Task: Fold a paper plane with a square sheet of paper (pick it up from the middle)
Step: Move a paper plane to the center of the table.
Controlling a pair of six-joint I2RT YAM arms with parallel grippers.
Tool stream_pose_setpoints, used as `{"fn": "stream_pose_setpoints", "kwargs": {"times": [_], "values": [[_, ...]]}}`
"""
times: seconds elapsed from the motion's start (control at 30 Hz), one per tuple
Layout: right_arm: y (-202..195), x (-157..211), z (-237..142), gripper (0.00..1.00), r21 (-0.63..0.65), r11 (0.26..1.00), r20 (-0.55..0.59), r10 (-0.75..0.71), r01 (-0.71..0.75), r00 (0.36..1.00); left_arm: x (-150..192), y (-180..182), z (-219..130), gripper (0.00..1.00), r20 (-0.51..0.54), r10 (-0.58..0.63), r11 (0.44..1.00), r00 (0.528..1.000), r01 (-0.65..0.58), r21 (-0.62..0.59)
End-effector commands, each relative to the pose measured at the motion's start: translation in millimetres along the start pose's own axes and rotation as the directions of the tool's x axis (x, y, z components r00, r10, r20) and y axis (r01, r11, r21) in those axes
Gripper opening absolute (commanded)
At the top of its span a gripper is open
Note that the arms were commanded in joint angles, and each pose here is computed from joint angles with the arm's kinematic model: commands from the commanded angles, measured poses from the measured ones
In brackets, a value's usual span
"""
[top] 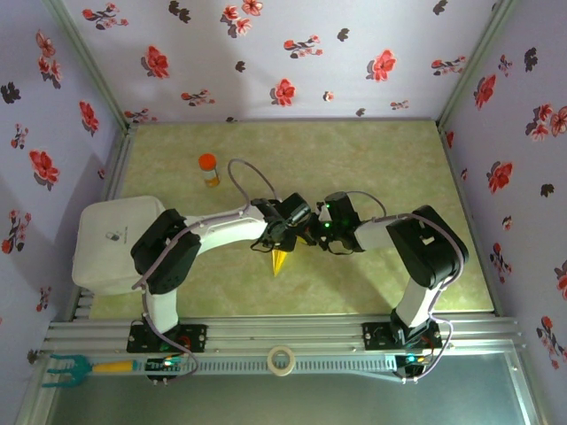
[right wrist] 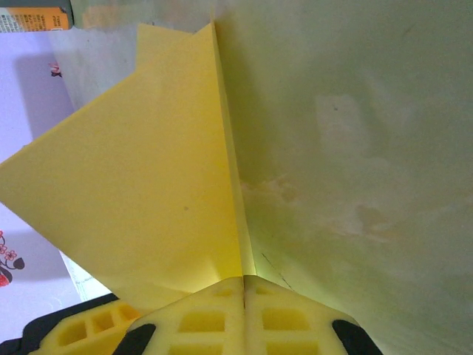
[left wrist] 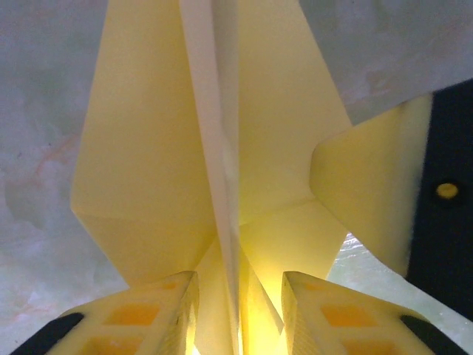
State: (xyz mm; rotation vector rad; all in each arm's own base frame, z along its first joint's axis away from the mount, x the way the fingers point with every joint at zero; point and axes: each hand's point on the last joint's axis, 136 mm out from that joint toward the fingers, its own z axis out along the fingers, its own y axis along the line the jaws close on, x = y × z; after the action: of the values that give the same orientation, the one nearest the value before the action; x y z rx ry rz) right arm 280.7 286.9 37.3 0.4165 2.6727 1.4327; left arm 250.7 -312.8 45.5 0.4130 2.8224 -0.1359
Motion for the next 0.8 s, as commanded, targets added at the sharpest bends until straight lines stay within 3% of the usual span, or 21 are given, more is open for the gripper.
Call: {"fn": "stream_pose_setpoints", "kwargs": {"times": [0.0,0.37,0.77], "values": [[2,1,2,0.0,0.013,1.0,-0.008,-0.022,0.022,1.0,-19,-3,-24,0.37,0.084,0.022,1.0,0.996,-0.023,0.013],[5,0,1,0.0,0.007,1.0,-0.006,-0.024,0.024,1.0,-16,1,-19,0.42,0.069,0.028,1.0,0.997,-0.027,-0.01],[6,0,1,0.0,0.005,1.0,-0.005,-0.026,0.026,1.0,2,-4,-9,0.38,0.0,-0.011,0.999,1.0,0.011,0.04]]}}
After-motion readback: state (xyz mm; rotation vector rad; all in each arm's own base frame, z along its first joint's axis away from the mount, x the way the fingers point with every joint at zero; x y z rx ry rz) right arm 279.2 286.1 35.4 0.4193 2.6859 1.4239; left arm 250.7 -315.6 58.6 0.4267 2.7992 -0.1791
